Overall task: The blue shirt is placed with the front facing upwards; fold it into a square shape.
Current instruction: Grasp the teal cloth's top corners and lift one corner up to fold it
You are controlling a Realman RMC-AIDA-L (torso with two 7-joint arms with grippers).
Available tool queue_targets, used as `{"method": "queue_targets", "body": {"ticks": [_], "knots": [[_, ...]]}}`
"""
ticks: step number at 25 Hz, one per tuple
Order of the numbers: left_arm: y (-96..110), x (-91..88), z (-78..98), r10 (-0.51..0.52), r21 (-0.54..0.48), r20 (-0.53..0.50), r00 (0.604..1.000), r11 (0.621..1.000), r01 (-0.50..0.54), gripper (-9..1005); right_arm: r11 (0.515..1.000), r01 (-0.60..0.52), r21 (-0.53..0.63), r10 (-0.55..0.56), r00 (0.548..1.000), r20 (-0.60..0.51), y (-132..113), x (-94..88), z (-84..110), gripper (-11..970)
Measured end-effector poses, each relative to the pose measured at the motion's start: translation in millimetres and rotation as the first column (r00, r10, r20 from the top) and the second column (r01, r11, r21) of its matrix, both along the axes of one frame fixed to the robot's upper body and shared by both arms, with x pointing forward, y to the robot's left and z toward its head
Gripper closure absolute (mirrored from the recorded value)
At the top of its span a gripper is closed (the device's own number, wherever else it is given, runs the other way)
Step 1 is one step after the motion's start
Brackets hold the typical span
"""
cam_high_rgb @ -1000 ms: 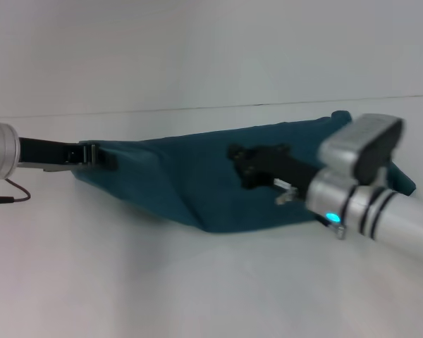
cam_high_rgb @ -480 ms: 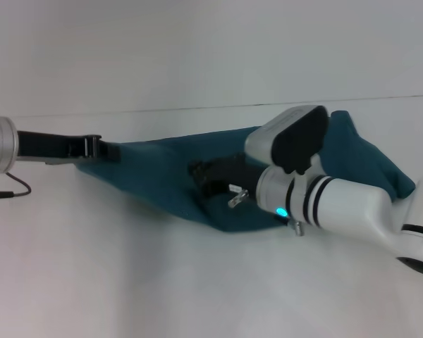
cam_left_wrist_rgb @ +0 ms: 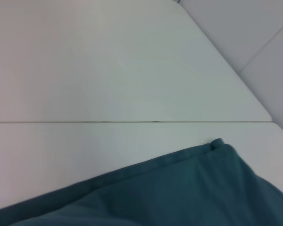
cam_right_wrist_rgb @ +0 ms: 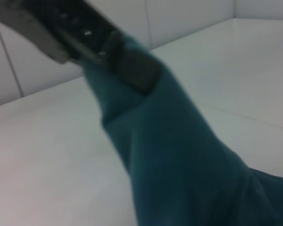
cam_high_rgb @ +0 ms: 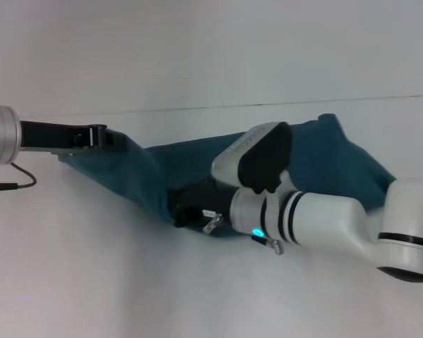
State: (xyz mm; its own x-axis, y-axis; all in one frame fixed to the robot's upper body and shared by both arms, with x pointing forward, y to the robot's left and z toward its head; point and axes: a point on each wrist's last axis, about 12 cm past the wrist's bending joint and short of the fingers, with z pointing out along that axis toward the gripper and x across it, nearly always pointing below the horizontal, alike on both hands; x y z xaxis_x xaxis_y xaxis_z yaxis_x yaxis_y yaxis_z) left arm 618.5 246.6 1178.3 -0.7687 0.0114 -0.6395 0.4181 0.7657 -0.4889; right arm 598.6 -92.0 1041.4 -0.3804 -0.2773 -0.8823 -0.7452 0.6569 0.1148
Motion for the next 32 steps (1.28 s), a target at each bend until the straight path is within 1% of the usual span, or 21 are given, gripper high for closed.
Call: {"method": "queue_targets", "body": {"ticks": [7, 9, 11, 12, 14, 17, 19, 21, 23, 26, 29, 32], "knots": [[-5, -0.5, 5.9, -0.019, -0.006, 0.019, 1.0, 1.0, 0.019, 967, 0.998, -0.058, 0.02, 0.058, 0.998, -0.016, 18, -10.4, 1.3, 932], [-6, -0.6, 5.9, -0.021, -0.007, 0.018, 1.0, 1.0, 0.022, 967, 0.998, -0.06, 0.033, 0.061, 0.998, -0.024, 20, -13.8, 0.1, 932], [-6, -0.7, 5.8, -0.022, -0.008, 0.018, 1.0, 1.0, 0.022, 967, 0.998, -0.037, 0.06, 0.039, 0.999, -0.037, 16, -16.7, -2.6, 932], [-6, -0.8, 5.9, -0.022, -0.009, 0.019, 1.0, 1.0, 0.023, 967, 0.996, -0.015, 0.083, 0.019, 0.999, -0.044, 11, -18.0, -4.0, 932], [-6, -1.4, 6.0, -0.024, -0.009, 0.019, 1.0, 1.0, 0.024, 967, 0.983, 0.07, 0.172, -0.061, 0.997, -0.056, -7, -19.7, -7.3, 932], [-4, -2.5, 7.4, -0.025, -0.008, 0.021, 0.999, 1.0, 0.025, 968, 0.936, 0.193, 0.293, -0.186, 0.981, -0.053, -40, -23.2, -11.6, 932], [-3, -2.8, 9.0, -0.025, -0.008, 0.026, 0.999, 1.0, 0.025, 968, 0.92, 0.241, 0.309, -0.236, 0.97, -0.055, -53, -24.4, -15.2, 932], [-3, -3.4, 11.6, -0.027, -0.008, 0.033, 0.999, 1.0, 0.027, 968, 0.923, 0.259, 0.284, -0.25, 0.966, -0.066, -58, -25.3, -19.6, 933], [-3, -3.8, 15.6, -0.032, -0.006, 0.044, 0.999, 0.999, 0.033, 968, 0.939, 0.241, 0.244, -0.23, 0.97, -0.072, -55, -26.5, -22.8, 933], [-4, -3.2, 20.0, -0.039, -0.005, 0.054, 0.998, 0.999, 0.039, 968, 0.965, 0.181, 0.188, -0.171, 0.983, -0.071, -39, -26.3, -22.8, 933], [-7, -3.4, 24.1, -0.049, -0.018, 0.066, 0.997, 0.999, 0.05, 968, 0.981, 0.137, 0.14, -0.127, 0.989, -0.079, -24, -24.9, -21.2, 933], [-8, -4.3, 26.4, -0.062, -0.032, 0.073, 0.995, 0.997, 0.064, 968, 0.989, 0.081, 0.128, -0.072, 0.995, -0.073, -10, -26.4, -17.2, 933]]}}
